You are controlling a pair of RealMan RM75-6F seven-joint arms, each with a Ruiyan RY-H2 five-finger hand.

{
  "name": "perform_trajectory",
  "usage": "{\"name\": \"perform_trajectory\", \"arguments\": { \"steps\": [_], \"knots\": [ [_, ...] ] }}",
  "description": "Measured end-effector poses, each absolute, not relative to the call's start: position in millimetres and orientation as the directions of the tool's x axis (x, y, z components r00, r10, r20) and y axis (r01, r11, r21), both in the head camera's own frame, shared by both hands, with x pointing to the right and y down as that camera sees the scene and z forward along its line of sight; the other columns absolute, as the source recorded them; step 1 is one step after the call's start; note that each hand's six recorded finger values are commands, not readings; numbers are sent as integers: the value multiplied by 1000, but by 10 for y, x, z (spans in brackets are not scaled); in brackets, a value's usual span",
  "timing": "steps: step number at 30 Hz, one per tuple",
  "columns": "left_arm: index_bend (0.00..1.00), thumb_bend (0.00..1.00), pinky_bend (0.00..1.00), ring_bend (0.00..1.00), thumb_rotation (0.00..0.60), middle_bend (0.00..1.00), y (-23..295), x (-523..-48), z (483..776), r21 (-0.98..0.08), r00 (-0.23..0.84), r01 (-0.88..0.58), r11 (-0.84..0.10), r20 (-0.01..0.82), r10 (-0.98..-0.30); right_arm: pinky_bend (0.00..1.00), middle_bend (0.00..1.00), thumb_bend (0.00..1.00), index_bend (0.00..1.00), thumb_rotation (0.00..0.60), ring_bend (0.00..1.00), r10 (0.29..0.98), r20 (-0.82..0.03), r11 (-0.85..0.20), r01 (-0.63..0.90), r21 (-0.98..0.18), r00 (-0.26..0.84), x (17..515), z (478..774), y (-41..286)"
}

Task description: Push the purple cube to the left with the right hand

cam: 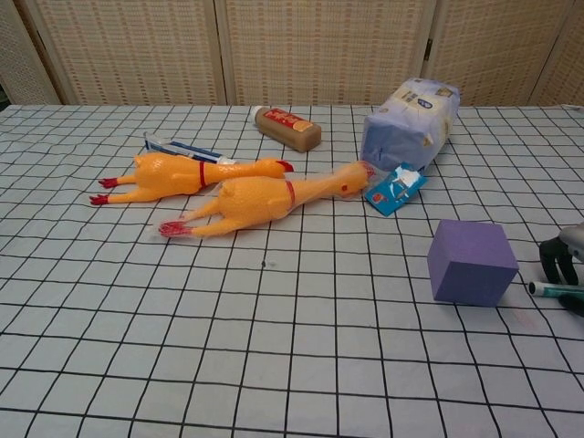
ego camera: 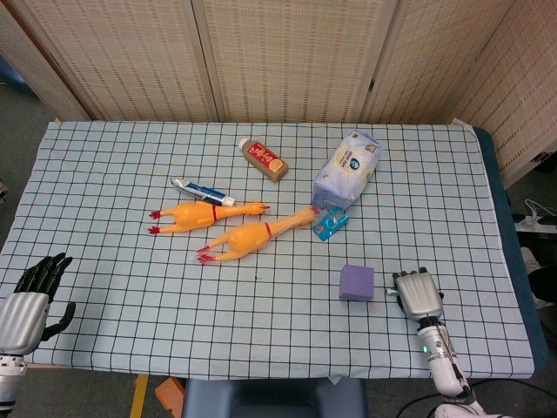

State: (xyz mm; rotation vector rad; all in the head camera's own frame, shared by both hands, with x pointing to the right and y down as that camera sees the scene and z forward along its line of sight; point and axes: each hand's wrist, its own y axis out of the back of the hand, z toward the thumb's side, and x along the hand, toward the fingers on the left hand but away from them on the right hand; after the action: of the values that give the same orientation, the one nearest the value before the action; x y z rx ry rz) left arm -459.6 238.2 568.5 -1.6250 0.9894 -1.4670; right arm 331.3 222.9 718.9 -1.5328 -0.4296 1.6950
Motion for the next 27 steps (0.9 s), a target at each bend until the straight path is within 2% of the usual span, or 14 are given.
{"name": "perform_trajectory", "arguments": {
  "steps": [3, 17, 27],
  "knots": [
    [0, 444, 110, 0, 600, 0, 2384, -4594, 5678, -892, 57, -78, -444, 441, -896, 465, 882, 403, 1000, 600, 663, 739, -672, -625, -317, -713, 52, 3311, 7183, 2221],
    [0, 444, 110, 0, 600, 0, 2398, -4601, 5598, -896, 70, -104, -432, 426, -902, 467, 888, 411, 1000, 600, 667, 776, -624, -590, -247, -769, 90, 3252, 6824, 2003],
    [0, 443, 110, 0, 600, 0, 2392, -4602, 5597, -895, 74, -111, -432, 426, -902, 467, 888, 411, 1000, 600, 667, 752, -645, -601, -258, -756, 138, 2957, 6962, 1960]
  ]
}}
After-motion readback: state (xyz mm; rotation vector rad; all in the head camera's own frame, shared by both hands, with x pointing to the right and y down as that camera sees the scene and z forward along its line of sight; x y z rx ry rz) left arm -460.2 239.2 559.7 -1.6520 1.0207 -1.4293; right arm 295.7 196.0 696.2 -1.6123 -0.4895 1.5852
